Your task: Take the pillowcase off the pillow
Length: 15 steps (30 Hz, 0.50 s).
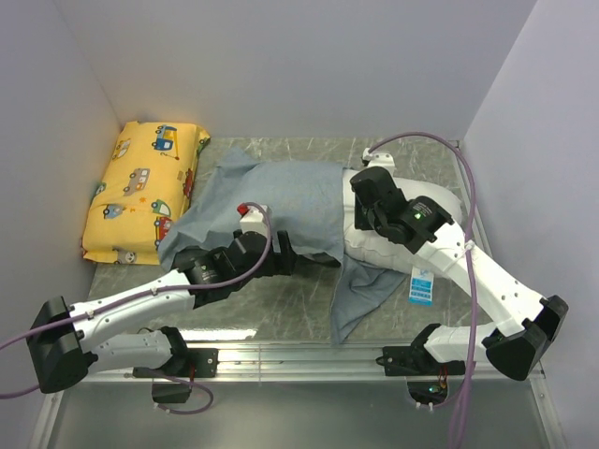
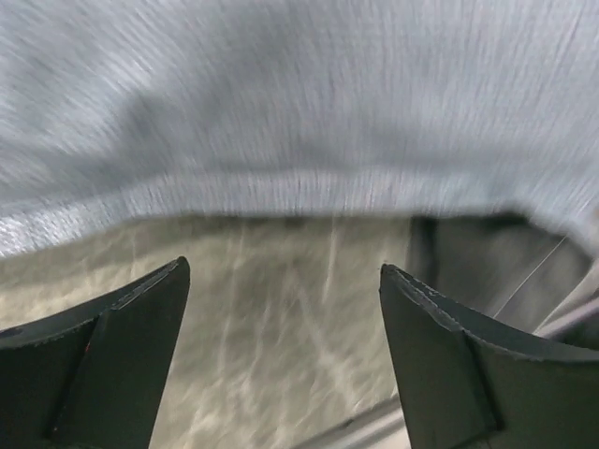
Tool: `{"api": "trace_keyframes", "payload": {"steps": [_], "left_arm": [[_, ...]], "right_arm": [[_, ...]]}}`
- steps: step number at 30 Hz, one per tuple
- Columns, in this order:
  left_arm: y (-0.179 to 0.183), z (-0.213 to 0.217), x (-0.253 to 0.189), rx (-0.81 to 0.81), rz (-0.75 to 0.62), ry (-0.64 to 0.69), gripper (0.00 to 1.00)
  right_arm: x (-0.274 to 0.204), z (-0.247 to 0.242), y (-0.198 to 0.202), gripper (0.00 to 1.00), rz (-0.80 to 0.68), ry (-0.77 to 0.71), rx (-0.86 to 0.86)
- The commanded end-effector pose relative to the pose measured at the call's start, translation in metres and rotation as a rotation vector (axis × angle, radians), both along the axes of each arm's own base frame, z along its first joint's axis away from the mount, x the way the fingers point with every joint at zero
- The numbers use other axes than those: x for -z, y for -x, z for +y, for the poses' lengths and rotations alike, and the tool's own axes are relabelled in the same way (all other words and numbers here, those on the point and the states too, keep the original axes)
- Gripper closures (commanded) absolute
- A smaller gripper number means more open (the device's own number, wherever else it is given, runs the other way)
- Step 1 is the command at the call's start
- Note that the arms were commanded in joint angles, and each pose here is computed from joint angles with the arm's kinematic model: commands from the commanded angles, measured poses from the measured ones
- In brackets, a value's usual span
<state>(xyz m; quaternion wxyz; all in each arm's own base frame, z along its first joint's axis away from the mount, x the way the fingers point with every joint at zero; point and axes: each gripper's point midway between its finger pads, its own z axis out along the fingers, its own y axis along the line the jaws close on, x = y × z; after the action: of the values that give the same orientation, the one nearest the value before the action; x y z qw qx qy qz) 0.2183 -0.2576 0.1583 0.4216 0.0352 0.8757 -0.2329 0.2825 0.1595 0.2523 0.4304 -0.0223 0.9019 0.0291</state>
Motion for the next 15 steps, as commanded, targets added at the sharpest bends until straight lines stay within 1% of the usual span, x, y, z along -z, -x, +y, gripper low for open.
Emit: {"api": "trace_keyframes", "payload": {"steps": [1,6,8,10,11,12,15], "left_arm": [[-0.025,-0.003,-0.034,-0.175,-0.093,0.178,0.12],[-0.023,-0.009,-0.019,-0.259,-0.01,0.305,0.12],[-0.025,-0.004,-0.013,-0.317,-0.003,0.347,0.11],[-0.028,-0.002,-0.018,-0.335,-0.033,0.374,0.1],[-0.031,0.0,-0.016,-0.337,-0.055,0.347,0.09],[-0.035,-0.002,-0.02,-0.34,-0.069,0.349,0.08],[-0.047,-0.008,-0.019,-0.341,-0.106,0.271,0.09]], "right_arm": [[-0.058,-0.003,-0.01,1.0,-0.163,-0.083,0.025],[-0.062,-0.005,-0.007,1.0,-0.166,-0.083,0.026],[-0.064,-0.005,-0.006,1.0,-0.168,-0.09,0.021],[-0.065,-0.004,-0.005,1.0,-0.168,-0.094,0.016],[-0.066,-0.004,-0.004,1.0,-0.17,-0.095,0.016],[-0.067,-0.005,-0.004,1.0,-0.172,-0.094,0.018],[-0.071,-0.007,-0.003,1.0,-0.178,-0.096,0.022]]}}
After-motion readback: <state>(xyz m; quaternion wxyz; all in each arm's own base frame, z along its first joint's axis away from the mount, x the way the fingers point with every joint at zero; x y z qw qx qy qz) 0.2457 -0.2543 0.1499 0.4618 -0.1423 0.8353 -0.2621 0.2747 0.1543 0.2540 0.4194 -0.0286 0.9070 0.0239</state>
